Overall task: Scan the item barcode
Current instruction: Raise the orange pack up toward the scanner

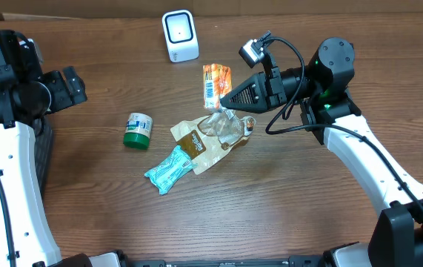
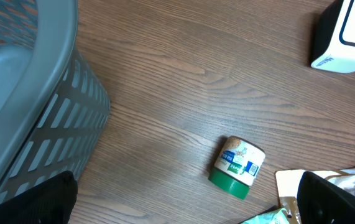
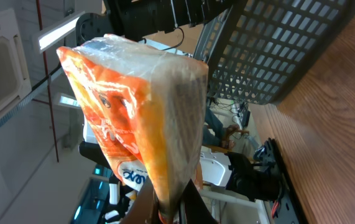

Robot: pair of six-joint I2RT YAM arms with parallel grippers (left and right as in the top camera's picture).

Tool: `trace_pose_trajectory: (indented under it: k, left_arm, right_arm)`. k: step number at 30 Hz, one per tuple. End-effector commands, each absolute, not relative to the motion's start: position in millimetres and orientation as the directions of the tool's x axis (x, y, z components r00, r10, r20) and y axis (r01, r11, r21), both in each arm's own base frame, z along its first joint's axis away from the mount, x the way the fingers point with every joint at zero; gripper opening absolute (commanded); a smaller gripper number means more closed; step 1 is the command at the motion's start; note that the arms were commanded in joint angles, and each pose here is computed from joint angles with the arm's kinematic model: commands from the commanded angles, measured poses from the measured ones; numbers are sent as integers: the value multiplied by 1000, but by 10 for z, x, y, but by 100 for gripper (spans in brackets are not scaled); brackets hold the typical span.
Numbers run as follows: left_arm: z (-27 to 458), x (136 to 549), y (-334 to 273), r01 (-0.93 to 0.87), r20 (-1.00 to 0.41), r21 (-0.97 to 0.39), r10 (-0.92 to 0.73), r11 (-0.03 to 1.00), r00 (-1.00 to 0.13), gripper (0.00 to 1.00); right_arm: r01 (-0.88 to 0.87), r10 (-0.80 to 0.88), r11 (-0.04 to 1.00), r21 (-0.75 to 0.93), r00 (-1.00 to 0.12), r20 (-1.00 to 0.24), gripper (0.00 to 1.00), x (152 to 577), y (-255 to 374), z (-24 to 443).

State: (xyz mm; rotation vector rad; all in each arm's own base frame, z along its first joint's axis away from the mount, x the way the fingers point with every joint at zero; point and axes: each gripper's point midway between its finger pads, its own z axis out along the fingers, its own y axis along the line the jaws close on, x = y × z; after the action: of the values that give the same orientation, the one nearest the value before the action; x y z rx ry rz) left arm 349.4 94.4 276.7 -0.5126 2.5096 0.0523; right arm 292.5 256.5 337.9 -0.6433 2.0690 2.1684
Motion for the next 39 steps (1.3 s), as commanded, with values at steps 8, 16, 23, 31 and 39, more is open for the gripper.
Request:
trace_pose_trajectory:
  k: [8,16,23,31,39]
  left_arm:
    - [2818,3474,946,-368,-559,-68,-341,927,-756,99]
    - [2818,3474,946,-368,-559,-68,-341,927,-756,99]
    - [2818,3474,946,-368,-559,-68,-341,927,-756,99]
    - [2818,3474,946,-368,-559,-68,-341,927,-756,100]
    - [2818,3474,946,-368,-559,-68,-341,927,-756,100]
  right_arm:
    - [-386,-236,-103,917,-886,-400,4,2883,2547,3470]
    - [-404,-234,-108,908,-878,-418,4,2882,2548,3470]
    - [-431,-244,-122,894,-860,-448,4,2853,2596,3445]
    - [-367,-303,-128,921,-870,-389,4,2840,2795,3158]
    - [-286,-320,-100,953,-898,-303,4,2980,2954,2780]
